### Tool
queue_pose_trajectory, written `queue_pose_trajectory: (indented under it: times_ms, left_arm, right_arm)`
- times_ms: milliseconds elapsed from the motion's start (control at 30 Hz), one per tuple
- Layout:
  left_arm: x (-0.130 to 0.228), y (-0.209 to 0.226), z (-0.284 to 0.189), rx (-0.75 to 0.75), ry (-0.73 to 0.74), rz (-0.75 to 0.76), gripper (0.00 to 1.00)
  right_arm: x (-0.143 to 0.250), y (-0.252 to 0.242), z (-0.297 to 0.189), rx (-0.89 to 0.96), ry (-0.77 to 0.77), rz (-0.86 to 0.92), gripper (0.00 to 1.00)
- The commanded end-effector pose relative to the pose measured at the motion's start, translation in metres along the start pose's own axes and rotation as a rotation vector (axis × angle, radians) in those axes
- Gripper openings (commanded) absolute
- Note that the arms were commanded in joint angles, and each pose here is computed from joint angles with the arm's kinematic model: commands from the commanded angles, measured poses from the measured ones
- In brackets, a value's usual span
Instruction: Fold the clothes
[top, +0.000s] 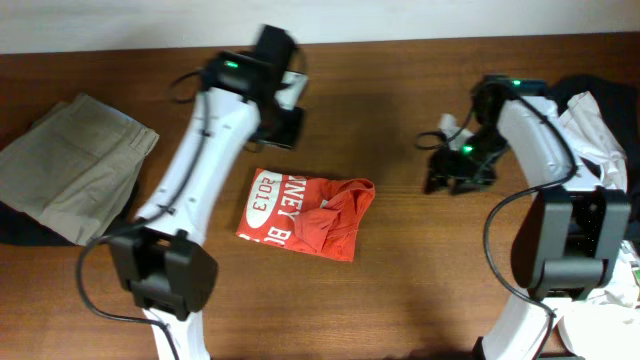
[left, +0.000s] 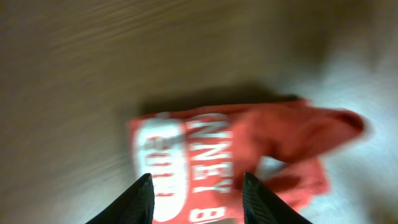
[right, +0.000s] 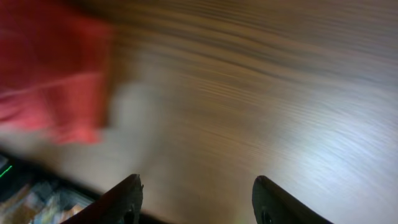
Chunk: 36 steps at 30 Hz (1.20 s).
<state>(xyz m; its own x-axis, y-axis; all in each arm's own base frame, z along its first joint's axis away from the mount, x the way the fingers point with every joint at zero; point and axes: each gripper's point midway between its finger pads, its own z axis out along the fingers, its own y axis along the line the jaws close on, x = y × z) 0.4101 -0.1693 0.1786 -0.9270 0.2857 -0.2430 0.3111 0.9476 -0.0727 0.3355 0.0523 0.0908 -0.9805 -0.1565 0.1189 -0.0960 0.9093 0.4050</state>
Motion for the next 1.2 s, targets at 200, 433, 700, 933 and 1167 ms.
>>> queue_pose_trajectory:
  times_ms: [200, 433, 700, 933, 1167]
  left_arm:
    - [0.043, 0.11, 0.058, 0.073, 0.126, -0.394, 0.52]
    - [0.09, 0.094, 0.109, 0.148, 0.24, -0.416, 0.52]
    - [0.073, 0.066, 0.106, 0.356, 0.142, -0.154, 0.81]
    - [0.107, 0.015, 0.166, 0.545, 0.253, -0.054, 0.68]
    - [0.004, 0.158, 0.076, 0.055, 0.012, -0.203, 0.0]
  right_arm:
    - [-0.038, 0.227, 0.082, -0.183, -0.171, -0.583, 0.69]
    - [0.019, 0.157, 0.131, 0.088, 0.199, -0.425, 0.64]
    - [0.012, 0.098, 0.069, 0.332, 0.145, -0.25, 0.63]
    - [0.002, 0.052, 0.016, 0.301, 0.036, -0.075, 0.64]
    - [0.002, 0.048, 0.014, 0.312, 0.037, -0.068, 0.64]
